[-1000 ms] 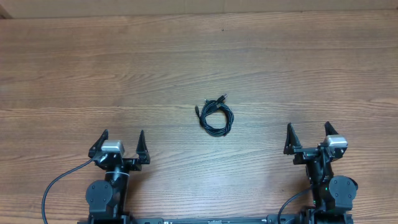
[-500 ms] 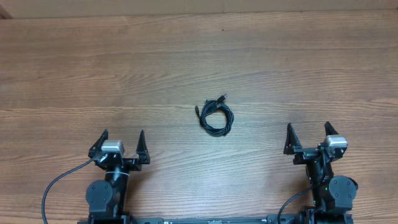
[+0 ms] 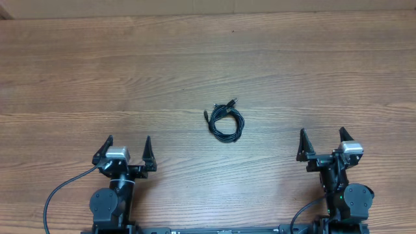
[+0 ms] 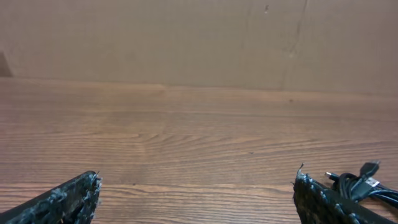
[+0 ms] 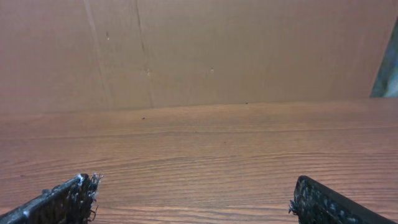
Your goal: Untangle cables
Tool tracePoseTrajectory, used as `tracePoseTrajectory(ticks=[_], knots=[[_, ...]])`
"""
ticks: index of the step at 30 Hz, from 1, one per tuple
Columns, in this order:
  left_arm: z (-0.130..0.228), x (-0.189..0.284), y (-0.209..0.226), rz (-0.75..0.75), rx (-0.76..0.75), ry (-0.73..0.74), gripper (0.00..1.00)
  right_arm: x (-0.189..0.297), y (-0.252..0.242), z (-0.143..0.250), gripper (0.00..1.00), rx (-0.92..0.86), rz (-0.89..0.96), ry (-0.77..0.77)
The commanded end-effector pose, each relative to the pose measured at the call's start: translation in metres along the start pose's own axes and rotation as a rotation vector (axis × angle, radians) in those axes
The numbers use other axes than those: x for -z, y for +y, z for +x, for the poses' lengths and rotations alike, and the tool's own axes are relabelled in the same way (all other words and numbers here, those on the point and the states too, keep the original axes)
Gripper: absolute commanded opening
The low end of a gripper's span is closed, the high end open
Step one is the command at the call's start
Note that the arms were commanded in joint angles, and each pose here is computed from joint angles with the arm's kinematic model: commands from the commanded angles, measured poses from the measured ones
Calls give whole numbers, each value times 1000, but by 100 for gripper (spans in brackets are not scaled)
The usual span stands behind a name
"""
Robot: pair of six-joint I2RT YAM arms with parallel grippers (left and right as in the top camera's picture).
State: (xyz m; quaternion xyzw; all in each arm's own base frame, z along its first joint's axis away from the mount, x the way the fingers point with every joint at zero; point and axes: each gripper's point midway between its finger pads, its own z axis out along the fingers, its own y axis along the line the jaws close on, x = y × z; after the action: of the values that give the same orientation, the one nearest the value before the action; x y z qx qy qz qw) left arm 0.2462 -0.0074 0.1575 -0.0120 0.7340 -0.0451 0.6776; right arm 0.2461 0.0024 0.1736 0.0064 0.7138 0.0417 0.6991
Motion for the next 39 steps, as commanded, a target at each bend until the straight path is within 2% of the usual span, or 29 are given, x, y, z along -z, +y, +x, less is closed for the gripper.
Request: tracePoseTrajectory(ticks=[1, 21, 27, 34, 39], knots=[[0, 1, 13, -68, -18, -7, 100, 0, -2, 1, 100, -2, 11, -6], [1, 0, 8, -42, -1, -6, 99, 0, -2, 1, 100, -2, 11, -6], [-7, 6, -28, 163, 46, 15, 100, 0, -2, 1, 100, -2, 11, -6], [-29, 23, -35, 181, 112, 74, 100, 0, -2, 1, 100, -2, 11, -6], [-24, 27, -45, 226, 158, 156, 100, 0, -2, 1, 100, -2, 11, -6]])
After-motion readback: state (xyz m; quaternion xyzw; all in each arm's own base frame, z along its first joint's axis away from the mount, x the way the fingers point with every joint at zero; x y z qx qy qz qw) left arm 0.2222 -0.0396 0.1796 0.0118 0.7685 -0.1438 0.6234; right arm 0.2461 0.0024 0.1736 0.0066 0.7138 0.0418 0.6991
